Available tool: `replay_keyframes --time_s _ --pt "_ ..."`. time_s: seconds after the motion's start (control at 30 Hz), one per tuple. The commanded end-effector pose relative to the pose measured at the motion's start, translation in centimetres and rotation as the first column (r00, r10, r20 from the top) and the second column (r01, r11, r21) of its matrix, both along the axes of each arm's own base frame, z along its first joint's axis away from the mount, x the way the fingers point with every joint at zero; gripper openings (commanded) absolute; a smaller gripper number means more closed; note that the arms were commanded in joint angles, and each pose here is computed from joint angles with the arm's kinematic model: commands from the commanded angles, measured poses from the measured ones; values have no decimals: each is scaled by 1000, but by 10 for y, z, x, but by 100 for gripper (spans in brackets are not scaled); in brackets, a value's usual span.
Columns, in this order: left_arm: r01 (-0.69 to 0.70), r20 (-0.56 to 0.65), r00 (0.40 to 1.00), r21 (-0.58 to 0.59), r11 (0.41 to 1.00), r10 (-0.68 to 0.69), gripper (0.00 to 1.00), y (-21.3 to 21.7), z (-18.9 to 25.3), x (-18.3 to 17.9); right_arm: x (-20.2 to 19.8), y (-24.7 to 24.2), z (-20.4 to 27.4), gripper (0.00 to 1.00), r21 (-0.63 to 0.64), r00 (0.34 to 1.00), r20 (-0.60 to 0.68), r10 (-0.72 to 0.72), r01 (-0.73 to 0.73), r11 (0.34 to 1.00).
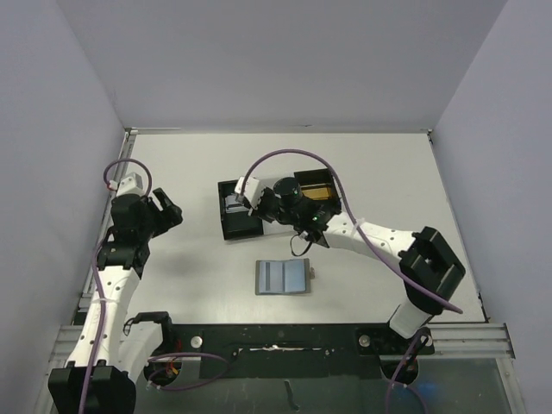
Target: Take the credit cards out of the card holder
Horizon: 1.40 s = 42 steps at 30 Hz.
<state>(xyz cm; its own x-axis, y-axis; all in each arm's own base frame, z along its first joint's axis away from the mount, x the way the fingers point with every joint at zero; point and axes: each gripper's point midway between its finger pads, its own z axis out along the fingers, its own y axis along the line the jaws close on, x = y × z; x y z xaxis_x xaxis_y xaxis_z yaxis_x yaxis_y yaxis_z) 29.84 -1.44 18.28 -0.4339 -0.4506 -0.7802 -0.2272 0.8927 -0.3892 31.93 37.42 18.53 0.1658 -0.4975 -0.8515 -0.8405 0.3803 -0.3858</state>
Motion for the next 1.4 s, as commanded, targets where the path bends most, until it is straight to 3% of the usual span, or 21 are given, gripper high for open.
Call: replay_keyframes --time_s 0.0,0.17,0.37,0.53,0.97,1.37 --pt "-16 22 1000 29 999 15 71 7 1 -2 34 7 21 0 -43 994 101 -46 50 998" --pt "-16 58 998 33 999 14 72 7 7 -5 46 19 -4 0 -147 996 69 -47 57 987" --pt "-9 105 995 44 999 4 72 6 20 -5 60 39 -4 0 -184 996 60 -70 80 980" --pt "-51 135 990 57 997 43 72 13 28 -9 66 40 -37 0 -283 996 41 -73 82 956" --pt "-62 141 989 55 997 54 72 15 29 -10 100 48 -56 0 -386 983 158 -95 150 910" --pt "-65 130 990 53 996 58 72 16 24 -8 112 60 -84 0 -434 987 157 -42 107 895"
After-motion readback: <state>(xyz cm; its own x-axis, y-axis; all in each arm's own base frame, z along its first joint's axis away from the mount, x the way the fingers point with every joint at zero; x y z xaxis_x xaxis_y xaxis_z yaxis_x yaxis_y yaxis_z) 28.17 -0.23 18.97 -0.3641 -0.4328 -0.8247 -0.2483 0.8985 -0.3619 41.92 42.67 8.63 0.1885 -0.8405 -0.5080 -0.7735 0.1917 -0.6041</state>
